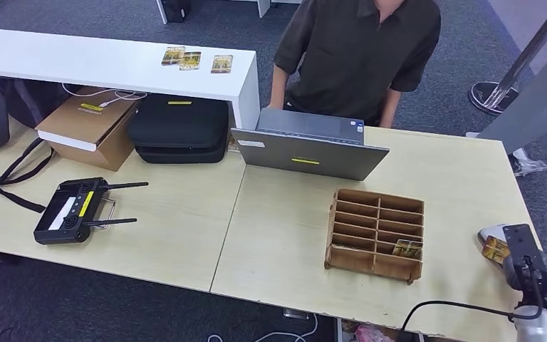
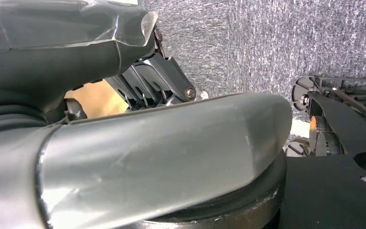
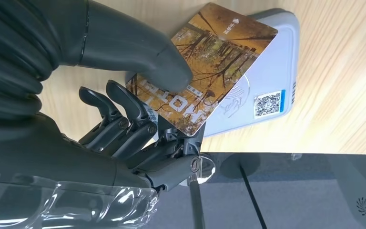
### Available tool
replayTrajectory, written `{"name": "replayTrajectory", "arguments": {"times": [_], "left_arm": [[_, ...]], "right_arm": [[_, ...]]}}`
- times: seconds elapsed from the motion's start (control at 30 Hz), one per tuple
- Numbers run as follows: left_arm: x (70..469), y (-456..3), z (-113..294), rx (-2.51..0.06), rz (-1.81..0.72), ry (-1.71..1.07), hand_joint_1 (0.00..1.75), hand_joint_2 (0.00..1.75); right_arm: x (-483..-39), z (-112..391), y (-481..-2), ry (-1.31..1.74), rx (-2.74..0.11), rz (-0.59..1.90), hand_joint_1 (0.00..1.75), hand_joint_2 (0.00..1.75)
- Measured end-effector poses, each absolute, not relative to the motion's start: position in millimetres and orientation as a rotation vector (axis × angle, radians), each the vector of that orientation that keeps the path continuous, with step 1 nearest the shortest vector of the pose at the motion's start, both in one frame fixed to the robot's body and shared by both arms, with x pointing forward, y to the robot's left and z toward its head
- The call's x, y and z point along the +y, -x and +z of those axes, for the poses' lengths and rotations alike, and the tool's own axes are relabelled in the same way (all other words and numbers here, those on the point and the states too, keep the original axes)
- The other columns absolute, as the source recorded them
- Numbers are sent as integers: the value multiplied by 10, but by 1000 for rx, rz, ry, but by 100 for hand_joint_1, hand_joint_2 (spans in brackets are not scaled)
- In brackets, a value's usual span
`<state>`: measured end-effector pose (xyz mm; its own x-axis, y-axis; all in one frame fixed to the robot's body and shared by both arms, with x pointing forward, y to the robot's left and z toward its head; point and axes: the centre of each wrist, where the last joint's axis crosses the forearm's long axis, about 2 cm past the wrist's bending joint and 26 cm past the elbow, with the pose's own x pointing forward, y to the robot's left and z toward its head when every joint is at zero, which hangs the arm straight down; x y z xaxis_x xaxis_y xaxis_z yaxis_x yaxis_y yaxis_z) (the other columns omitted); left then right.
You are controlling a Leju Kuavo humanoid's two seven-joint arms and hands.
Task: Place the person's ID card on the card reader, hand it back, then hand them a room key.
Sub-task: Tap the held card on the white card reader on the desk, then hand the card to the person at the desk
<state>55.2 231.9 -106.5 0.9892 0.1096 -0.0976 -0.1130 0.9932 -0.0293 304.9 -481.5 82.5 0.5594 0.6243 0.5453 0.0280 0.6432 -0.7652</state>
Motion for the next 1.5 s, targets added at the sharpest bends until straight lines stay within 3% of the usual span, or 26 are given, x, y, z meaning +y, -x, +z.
{"name": "replayTrajectory", "arguments": {"times": [0.7,1.2,1.37,1.5], "left_arm": [[2326,-540,-1068,94,138,39,0,0],[2331,-535,-1069,91,149,44,0,0],[2332,-532,-1070,88,152,42,0,0],[2331,-538,-1069,77,130,36,0,0]], "right_arm": [[-5059,1554,-3288,936,-1113,414,175,175],[-4980,1542,-3426,872,-1140,474,175,175],[-4844,1540,-3510,894,-1230,500,175,175],[-4429,1590,-3696,900,-1340,537,175,175]]}}
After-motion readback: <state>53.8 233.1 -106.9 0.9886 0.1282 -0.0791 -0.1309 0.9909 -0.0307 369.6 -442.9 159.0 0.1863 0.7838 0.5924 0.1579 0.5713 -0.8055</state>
